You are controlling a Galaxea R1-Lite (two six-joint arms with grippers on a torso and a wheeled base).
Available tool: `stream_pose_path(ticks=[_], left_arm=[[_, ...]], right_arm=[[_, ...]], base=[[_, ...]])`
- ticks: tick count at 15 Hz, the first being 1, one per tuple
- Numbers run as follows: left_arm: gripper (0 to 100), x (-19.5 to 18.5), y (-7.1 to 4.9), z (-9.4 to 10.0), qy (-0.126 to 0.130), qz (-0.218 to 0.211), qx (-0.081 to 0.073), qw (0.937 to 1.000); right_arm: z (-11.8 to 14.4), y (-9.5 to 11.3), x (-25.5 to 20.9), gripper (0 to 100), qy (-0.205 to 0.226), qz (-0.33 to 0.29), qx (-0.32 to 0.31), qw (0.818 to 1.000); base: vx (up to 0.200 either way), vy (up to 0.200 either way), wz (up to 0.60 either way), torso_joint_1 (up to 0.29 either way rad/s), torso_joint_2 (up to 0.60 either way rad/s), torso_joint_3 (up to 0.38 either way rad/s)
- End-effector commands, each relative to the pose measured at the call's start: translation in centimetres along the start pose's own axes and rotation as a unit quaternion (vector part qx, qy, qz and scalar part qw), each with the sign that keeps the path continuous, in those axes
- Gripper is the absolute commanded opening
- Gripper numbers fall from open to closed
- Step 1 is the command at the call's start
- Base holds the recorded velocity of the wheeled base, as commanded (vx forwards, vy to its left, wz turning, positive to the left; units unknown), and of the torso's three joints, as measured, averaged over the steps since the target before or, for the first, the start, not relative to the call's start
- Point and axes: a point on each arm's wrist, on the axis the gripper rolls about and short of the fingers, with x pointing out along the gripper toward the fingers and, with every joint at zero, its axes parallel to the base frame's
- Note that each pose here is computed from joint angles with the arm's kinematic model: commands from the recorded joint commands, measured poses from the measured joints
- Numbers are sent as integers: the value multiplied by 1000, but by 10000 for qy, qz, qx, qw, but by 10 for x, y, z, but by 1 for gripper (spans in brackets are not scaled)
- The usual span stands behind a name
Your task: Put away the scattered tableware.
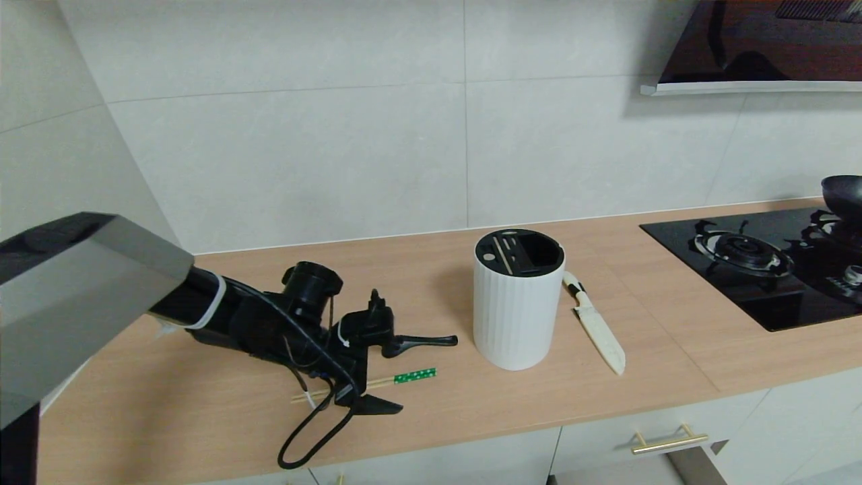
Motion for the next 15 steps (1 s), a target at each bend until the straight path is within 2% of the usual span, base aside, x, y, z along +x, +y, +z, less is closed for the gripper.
stream_pose_path(ticks=[1, 4, 6, 9, 12, 14, 15], left_arm=[[100, 27, 1, -11, 119, -228, -85, 9996], [100, 7, 9, -9, 40, 65, -46, 10000], [100, -2, 10, -13, 57, 150, -107, 9998], [100, -17, 4, -32, 187, 214, -402, 9988], [100, -12, 2, -43, 341, 160, -569, 9977], [100, -3, 6, -50, 404, 138, -621, 9972], [100, 1, 10, -51, 413, 179, -588, 9973]], right_arm=[[0, 0, 0, 100, -8, 1, -3, 10000], [0, 0, 0, 100, 0, 1, -11, 10000], [0, 0, 0, 100, -8, 1, -11, 10000], [0, 0, 0, 100, 0, 1, -11, 10000], [0, 0, 0, 100, 0, 1, -11, 10000], [0, 0, 0, 100, -8, 1, -11, 10000], [0, 0, 0, 100, 0, 1, -11, 10000]], base=[[0, 0, 0, 0, 0, 0], [0, 0, 0, 0, 0, 0], [0, 0, 0, 0, 0, 0], [0, 0, 0, 0, 0, 0], [0, 0, 0, 0, 0, 0], [0, 0, 0, 0, 0, 0], [0, 0, 0, 0, 0, 0]])
